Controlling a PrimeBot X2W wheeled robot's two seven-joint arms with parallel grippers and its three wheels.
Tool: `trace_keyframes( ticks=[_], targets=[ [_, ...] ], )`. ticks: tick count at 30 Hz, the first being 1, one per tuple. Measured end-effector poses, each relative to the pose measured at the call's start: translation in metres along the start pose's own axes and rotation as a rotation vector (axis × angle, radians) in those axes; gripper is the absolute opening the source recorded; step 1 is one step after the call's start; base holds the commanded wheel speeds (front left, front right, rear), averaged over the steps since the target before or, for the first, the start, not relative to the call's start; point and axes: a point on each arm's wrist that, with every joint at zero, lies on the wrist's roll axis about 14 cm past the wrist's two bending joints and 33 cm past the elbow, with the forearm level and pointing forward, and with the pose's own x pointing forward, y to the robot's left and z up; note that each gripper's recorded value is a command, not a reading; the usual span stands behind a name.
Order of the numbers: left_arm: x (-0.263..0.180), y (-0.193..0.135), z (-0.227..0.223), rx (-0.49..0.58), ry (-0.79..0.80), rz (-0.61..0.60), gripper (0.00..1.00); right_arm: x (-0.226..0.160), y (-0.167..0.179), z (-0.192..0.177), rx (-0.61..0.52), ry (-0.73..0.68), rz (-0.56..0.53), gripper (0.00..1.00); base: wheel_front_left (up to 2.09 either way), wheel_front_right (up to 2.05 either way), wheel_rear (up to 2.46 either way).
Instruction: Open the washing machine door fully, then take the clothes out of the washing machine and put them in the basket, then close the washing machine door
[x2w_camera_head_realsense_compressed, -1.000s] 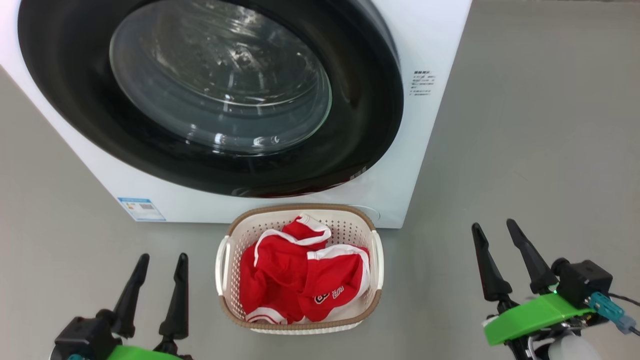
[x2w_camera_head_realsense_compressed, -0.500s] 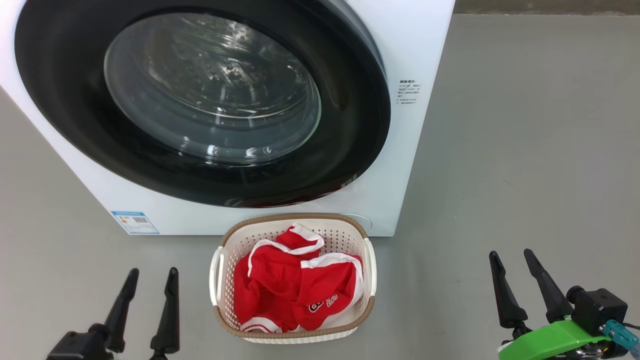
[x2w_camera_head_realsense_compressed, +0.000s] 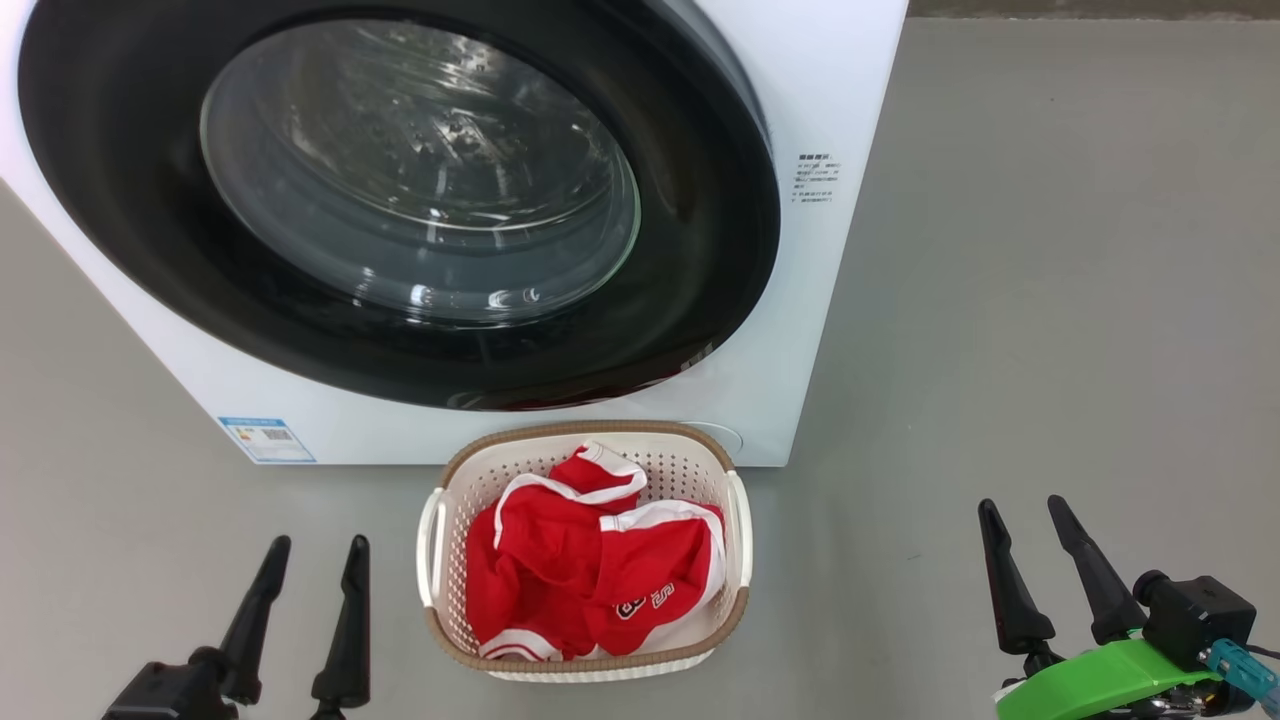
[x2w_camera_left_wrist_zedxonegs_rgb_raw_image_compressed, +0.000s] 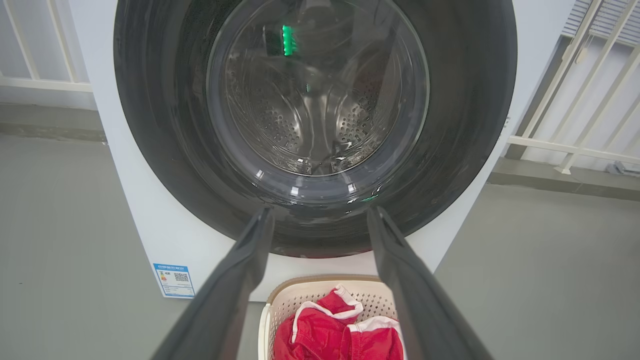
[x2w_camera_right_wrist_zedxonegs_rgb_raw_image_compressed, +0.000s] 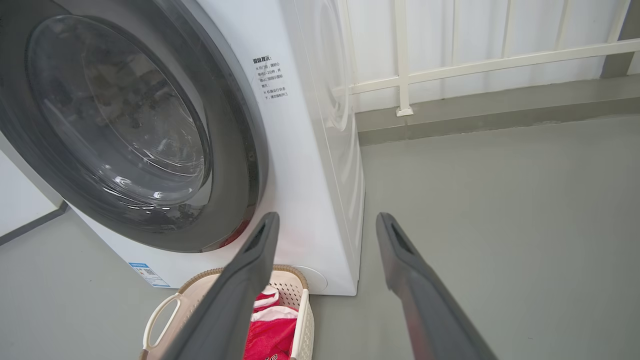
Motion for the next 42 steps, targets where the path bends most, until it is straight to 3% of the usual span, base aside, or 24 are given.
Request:
trace_keyframes(
  ticks=[10, 11, 19, 42],
  targets=[
    [0.000, 0.001, -0.007, -0.017, 0.020, 0.008, 1.00, 0.002, 0.000, -0.004, 0.002, 0.010, -0.001, 1.00, 0.00, 0.00, 0.00],
    [-0.001, 0.002, -0.009, -0.020, 0.025, 0.011, 0.00, 0.002, 0.000, -0.005, 0.003, 0.014, -0.002, 0.00, 0.00, 0.00, 0.00],
    [-0.011, -0.001, -0.037, -0.066, 0.112, 0.033, 0.00, -0.009, -0.005, -0.031, 0.031, 0.095, -0.033, 0.00, 0.00, 0.00, 0.00],
    [-0.010, 0.001, -0.037, -0.301, 0.126, 0.081, 0.00, -0.012, -0.014, -0.025, 0.254, 0.086, -0.101, 0.00, 0.00, 0.00, 0.00]
  ],
)
